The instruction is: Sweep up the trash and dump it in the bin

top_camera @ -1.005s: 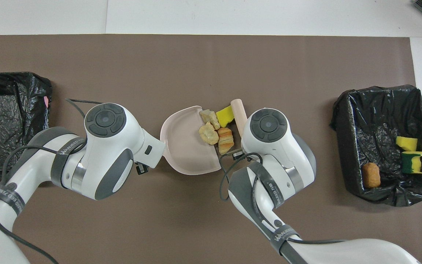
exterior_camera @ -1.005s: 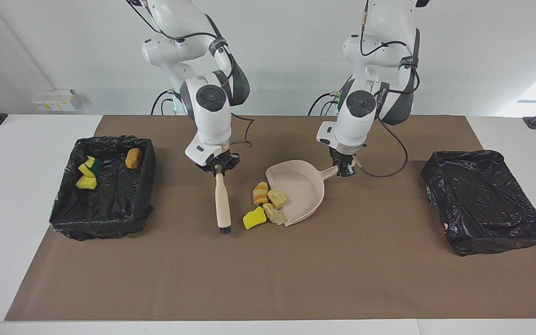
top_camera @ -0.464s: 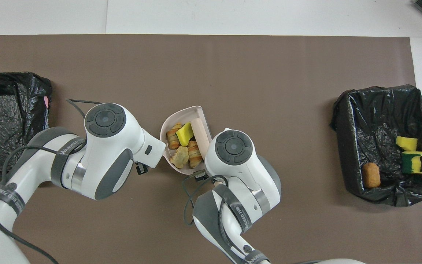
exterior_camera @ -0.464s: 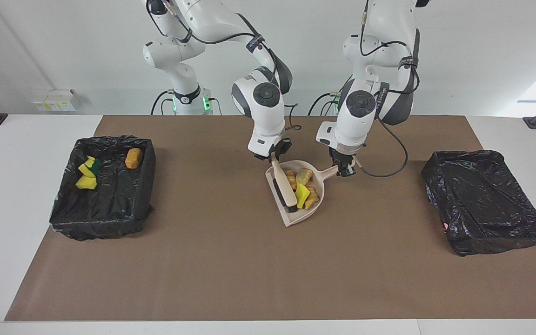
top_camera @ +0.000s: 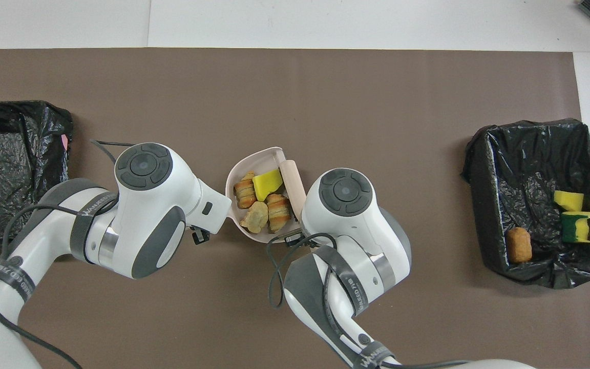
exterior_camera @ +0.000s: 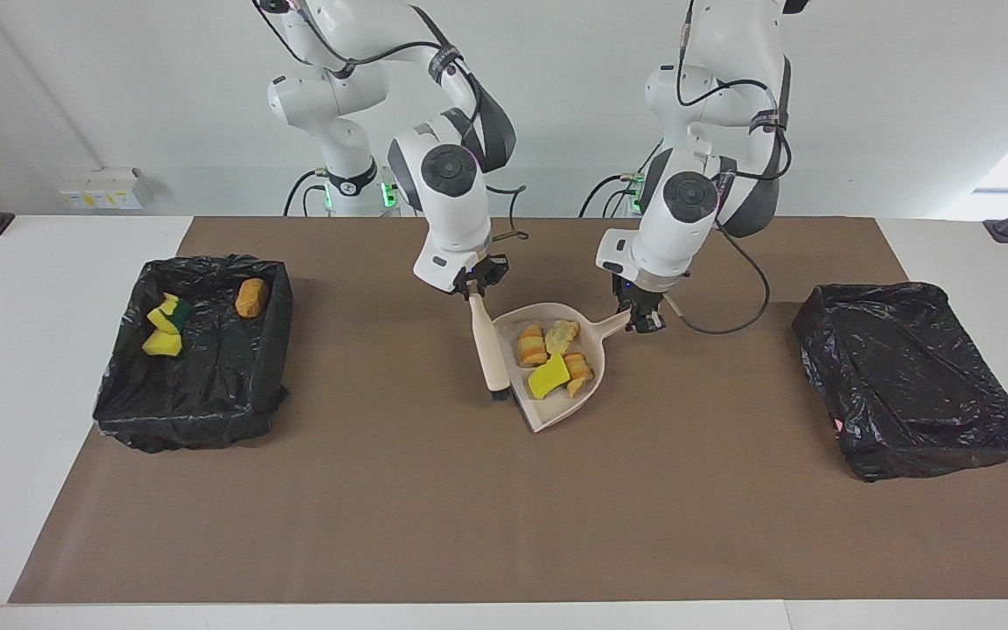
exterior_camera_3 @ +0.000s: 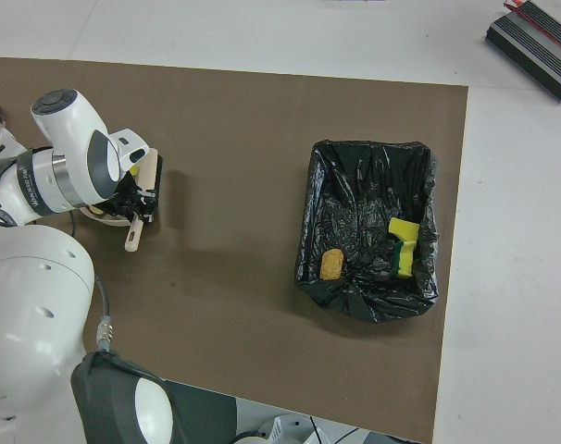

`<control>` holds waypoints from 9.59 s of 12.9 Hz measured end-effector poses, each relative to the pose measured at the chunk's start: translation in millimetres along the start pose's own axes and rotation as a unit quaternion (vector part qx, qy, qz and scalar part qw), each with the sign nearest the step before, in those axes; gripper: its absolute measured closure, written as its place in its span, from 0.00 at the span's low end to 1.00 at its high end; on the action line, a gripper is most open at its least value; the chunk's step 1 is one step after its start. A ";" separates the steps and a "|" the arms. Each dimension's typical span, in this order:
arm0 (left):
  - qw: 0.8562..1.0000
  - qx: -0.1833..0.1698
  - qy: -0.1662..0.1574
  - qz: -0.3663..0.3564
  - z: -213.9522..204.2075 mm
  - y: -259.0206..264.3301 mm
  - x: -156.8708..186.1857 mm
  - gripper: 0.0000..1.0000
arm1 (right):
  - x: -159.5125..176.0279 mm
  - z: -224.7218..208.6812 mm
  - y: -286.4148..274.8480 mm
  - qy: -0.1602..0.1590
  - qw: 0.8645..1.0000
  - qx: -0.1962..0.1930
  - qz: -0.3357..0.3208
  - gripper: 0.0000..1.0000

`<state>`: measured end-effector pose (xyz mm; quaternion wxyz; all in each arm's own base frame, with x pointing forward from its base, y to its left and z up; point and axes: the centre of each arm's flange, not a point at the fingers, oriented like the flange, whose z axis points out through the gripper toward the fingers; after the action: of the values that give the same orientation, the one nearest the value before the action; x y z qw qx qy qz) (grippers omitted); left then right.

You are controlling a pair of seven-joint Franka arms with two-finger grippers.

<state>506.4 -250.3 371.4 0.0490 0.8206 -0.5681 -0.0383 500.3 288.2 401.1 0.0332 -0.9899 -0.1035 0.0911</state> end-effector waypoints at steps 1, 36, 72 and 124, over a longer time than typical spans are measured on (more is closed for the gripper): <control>1.000 0.000 0.004 -0.005 -0.8 -2.9 -1.8 0.69 | -4.3 -10.4 3.5 0.003 1.000 -0.006 -0.001 0.74; 0.945 0.111 -0.301 0.069 -215.2 -224.5 -461.0 0.69 | -60.5 -80.2 -89.4 0.013 0.998 -0.054 0.032 0.00; 0.868 0.022 0.094 -0.487 -41.5 20.3 83.1 0.69 | -93.0 -276.3 301.7 0.106 0.982 -0.036 0.151 0.00; 0.869 0.041 0.068 -0.488 -272.4 -86.9 -167.7 0.00 | -92.8 -276.3 300.9 0.106 0.982 -0.036 0.150 0.00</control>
<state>560.4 -52.8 632.1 0.0287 0.9952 -0.0911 0.0214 522.7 -38.1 662.8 -0.0057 -0.9988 0.0471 -0.0139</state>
